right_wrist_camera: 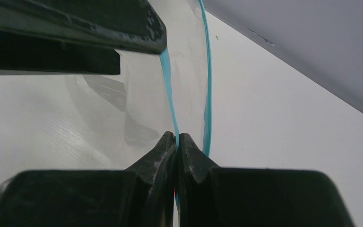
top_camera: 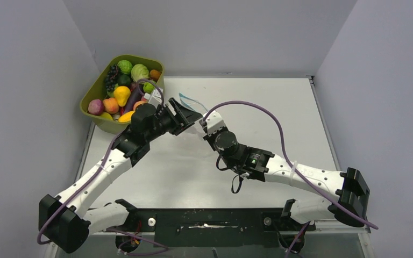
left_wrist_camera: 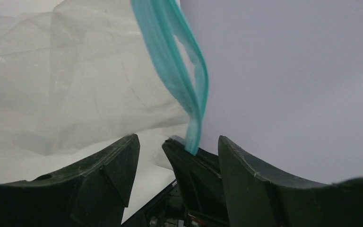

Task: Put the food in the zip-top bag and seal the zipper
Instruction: Open the zipper of the food storage bag at the center of the board.

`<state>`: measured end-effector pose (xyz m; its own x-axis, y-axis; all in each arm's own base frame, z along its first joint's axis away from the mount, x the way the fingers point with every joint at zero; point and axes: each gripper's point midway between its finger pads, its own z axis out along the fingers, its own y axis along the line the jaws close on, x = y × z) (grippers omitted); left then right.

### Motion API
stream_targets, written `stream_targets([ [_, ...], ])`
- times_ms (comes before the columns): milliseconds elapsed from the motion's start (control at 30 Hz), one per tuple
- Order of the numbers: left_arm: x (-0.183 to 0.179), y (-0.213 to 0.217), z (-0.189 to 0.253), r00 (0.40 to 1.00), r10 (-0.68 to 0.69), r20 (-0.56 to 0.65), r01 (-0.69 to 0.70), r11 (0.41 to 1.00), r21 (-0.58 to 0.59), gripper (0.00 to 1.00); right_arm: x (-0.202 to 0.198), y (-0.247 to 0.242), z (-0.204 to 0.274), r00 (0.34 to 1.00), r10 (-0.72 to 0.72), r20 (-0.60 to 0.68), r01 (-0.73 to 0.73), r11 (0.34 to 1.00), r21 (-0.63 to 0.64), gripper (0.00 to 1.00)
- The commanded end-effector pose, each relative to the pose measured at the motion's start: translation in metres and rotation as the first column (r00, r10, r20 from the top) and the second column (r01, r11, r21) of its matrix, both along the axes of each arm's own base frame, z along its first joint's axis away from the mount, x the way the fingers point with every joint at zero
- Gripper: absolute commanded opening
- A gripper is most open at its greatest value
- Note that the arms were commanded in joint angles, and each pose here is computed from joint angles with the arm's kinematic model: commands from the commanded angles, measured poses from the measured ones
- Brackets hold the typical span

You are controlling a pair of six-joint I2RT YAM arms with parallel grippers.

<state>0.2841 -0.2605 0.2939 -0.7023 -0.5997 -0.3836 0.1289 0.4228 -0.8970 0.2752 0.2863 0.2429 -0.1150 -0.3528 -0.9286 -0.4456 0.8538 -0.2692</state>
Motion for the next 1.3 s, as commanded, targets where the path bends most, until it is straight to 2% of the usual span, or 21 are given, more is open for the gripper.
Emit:
stream_targets([
  [0, 0.011, -0.013, 0.012, 0.999, -0.025, 0.035, 0.027, 0.999, -0.040, 0.60, 0.000, 0.010, 0.030, 0.998, 0.017, 0.066, -0.023, 0.995, 0.095, 0.00],
  [300, 0.023, -0.004, -0.004, 0.999, 0.040, 0.035, -0.041, 0.999, 0.016, 0.54, -0.004, 0.013, 0.020, 0.997, 0.039, 0.060, -0.044, 0.996, 0.082, 0.00],
  [500, 0.025, -0.006, -0.004, 0.999, 0.041, 0.033, -0.040, 0.999, -0.012, 0.54, -0.003, 0.020, 0.014, 0.997, 0.048, 0.053, -0.051, 0.997, 0.054, 0.00],
  [533, 0.026, -0.005, -0.007, 0.999, 0.042, 0.029, -0.042, 0.999, -0.007, 0.51, -0.004, 0.021, 0.015, 0.997, 0.052, 0.054, -0.055, 0.997, 0.055, 0.00],
  [733, 0.024, -0.006, -0.010, 0.999, 0.019, 0.047, -0.019, 1.000, -0.007, 0.10, -0.006, 0.024, 0.012, 0.999, 0.047, 0.019, -0.049, 0.996, 0.070, 0.02],
  [767, 0.023, -0.007, -0.009, 0.998, 0.013, 0.058, -0.013, 1.000, -0.007, 0.03, -0.006, 0.022, 0.012, 0.999, 0.036, 0.005, -0.036, 0.997, 0.072, 0.06],
  [800, 0.023, -0.006, -0.009, 0.998, 0.011, 0.063, -0.011, 1.000, -0.006, 0.00, -0.007, 0.021, 0.015, 1.000, 0.022, -0.008, -0.022, 0.996, 0.084, 0.11],
  [867, 0.021, -0.005, -0.008, 0.997, 0.004, 0.077, -0.004, 1.000, 0.005, 0.00, -0.010, 0.020, 0.022, 0.999, 0.016, -0.037, -0.011, 0.993, 0.114, 0.19],
  [967, 0.019, -0.005, -0.009, 0.995, -0.011, 0.095, 0.009, 1.000, 0.023, 0.00, -0.018, 0.022, 0.034, 0.996, 0.037, -0.081, -0.021, 0.982, 0.189, 0.25],
  [1100, 0.014, -0.007, -0.010, 0.994, -0.037, 0.106, 0.035, 0.999, 0.019, 0.00, -0.023, 0.018, 0.049, 0.990, 0.018, -0.137, 0.018, 0.966, 0.259, 0.27],
  [1267, 0.006, -0.009, -0.010, 0.991, -0.065, 0.114, 0.067, 0.998, -0.006, 0.00, -0.012, -0.003, 0.054, 0.973, -0.093, -0.213, 0.150, 0.952, 0.266, 0.28],
])
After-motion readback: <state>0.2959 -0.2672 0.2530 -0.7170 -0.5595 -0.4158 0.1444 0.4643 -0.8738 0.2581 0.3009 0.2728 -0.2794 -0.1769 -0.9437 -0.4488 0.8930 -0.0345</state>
